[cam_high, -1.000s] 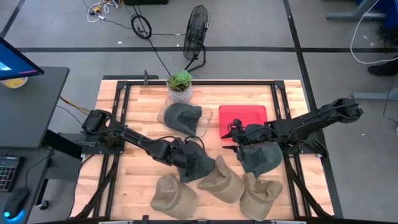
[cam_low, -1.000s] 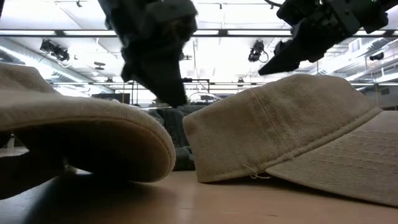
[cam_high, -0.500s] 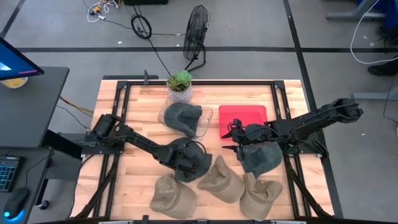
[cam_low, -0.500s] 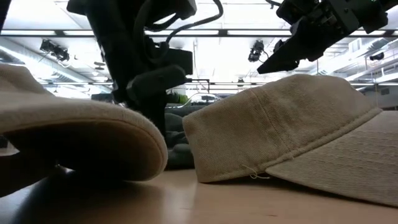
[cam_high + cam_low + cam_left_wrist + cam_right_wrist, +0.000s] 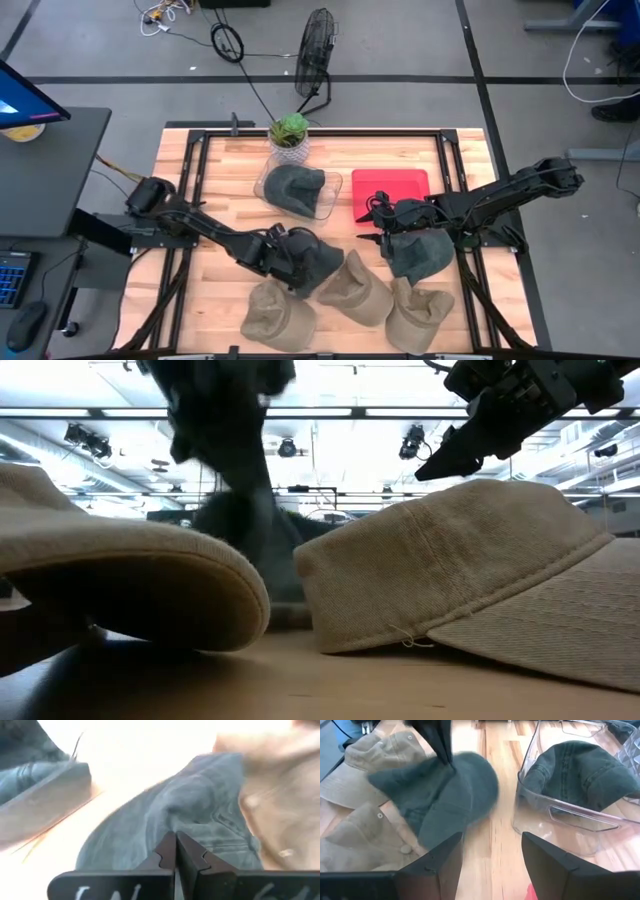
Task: Pick & Place hat
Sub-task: Put the left green cap into the transparent bin
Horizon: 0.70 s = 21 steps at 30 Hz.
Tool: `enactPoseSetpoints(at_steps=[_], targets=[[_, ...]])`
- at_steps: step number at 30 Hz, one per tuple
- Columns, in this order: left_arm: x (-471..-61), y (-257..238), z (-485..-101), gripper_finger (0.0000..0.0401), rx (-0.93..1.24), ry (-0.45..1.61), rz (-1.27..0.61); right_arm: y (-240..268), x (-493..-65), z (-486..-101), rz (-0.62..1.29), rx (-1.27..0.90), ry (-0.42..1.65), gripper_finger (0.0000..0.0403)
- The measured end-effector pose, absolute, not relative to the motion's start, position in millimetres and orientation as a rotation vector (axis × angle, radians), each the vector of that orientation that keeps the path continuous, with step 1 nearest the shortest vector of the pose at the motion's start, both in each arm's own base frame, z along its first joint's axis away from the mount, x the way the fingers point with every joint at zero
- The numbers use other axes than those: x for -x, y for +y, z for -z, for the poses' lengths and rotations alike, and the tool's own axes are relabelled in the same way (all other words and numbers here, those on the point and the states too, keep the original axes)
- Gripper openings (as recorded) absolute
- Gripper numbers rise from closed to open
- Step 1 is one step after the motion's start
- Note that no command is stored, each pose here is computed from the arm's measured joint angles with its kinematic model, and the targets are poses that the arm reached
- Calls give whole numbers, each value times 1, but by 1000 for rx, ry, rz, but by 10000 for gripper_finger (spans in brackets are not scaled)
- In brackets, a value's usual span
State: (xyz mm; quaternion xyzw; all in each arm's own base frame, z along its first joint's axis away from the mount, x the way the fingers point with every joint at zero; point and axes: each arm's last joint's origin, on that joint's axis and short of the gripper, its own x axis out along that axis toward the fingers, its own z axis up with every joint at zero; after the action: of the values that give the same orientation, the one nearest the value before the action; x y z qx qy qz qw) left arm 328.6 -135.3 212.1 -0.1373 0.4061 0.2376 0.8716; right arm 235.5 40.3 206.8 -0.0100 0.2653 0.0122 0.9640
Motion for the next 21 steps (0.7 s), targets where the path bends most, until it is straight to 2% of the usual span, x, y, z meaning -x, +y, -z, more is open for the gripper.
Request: enactPoseSetpoints(at_steps=[14, 21], targets=[[-315, -139, -236, 2, 232, 760, -596, 40, -236, -207, -25, 20, 535, 208], [-311, -139, -283, 2, 115, 711, -704, 40, -236, -207, -25, 20, 534, 208]])
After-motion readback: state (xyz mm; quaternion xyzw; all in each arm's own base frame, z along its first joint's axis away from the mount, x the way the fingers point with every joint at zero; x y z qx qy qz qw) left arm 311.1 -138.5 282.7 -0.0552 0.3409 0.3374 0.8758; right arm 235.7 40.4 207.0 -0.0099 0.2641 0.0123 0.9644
